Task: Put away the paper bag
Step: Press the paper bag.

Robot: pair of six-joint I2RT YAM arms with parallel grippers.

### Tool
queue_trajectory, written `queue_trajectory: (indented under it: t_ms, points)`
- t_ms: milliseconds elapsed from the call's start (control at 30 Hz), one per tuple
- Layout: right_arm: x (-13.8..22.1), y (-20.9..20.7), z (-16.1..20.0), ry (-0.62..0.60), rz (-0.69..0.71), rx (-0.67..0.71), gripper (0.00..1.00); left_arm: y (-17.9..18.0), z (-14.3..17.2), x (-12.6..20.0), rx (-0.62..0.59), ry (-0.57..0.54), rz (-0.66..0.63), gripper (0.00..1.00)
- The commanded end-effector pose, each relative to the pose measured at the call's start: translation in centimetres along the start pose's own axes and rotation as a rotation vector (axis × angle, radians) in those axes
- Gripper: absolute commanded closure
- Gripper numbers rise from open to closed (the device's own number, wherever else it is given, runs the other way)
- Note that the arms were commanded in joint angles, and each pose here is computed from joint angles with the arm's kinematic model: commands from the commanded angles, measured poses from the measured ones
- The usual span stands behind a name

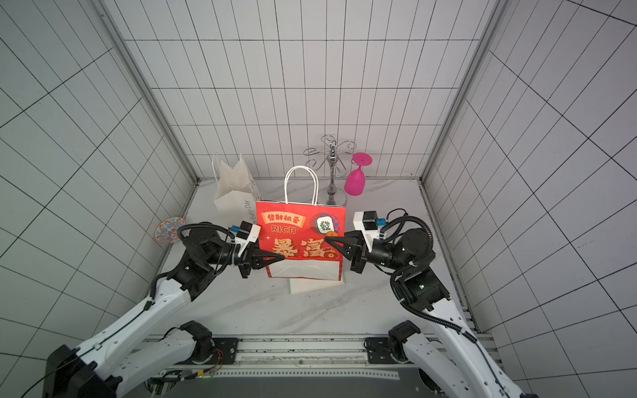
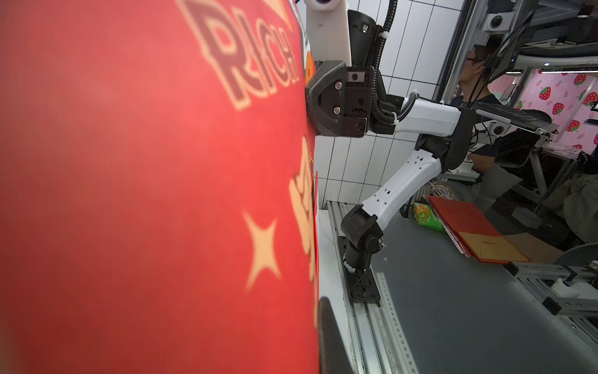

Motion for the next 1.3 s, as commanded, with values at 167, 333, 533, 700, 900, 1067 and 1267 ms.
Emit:
queue_trajectory:
  t_ms: [167,333,533,700,900,1067,1267]
  points:
    - [0.4,2.0,-5.5,-0.114,0.026,0.118,0.78,-0.6,1.0,-0.1,0.011,0.005,0.024,1.0]
    - [0.6,2.4,-6.6,-0.135,0.036,0.148,0.92,-0.7,1.2,-0.1,0.019,0.005,0.02,1.0]
    - [0.6,2.8,-7.4,-0.14,0.025,0.161,0.99,-0.8,1.3,-0.1,0.021,0.006,0.021,1.0]
    - [0.5,2.9,-8.1,-0.154,0.034,0.17,0.69,-0.7,1.4,-0.1,0.026,0.007,0.02,1.0]
    - [0.5,3.2,-8.9,-0.163,0.032,0.193,1.0,-0.6,1.6,-0.1,0.038,0.013,0.011,1.0]
    - [1.2,2.5,-8.9,-0.191,0.126,0.198,0.59,-0.3,1.8,0.0,0.05,0.024,-0.018,1.0]
    - [5.9,-3.3,-7.9,-0.305,0.684,0.186,0.45,2.8,2.4,0.2,0.195,0.048,-0.253,1.0]
Point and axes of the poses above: each gripper's point midway between its finger pads, its own x axis back along the fingers, its own y axis along the line the jaws close on, z = x × y, the point moved 4 cm from there along x, back along the fingers, and after that the axes turned 12 degrees about -x, right-handed, at the moved point
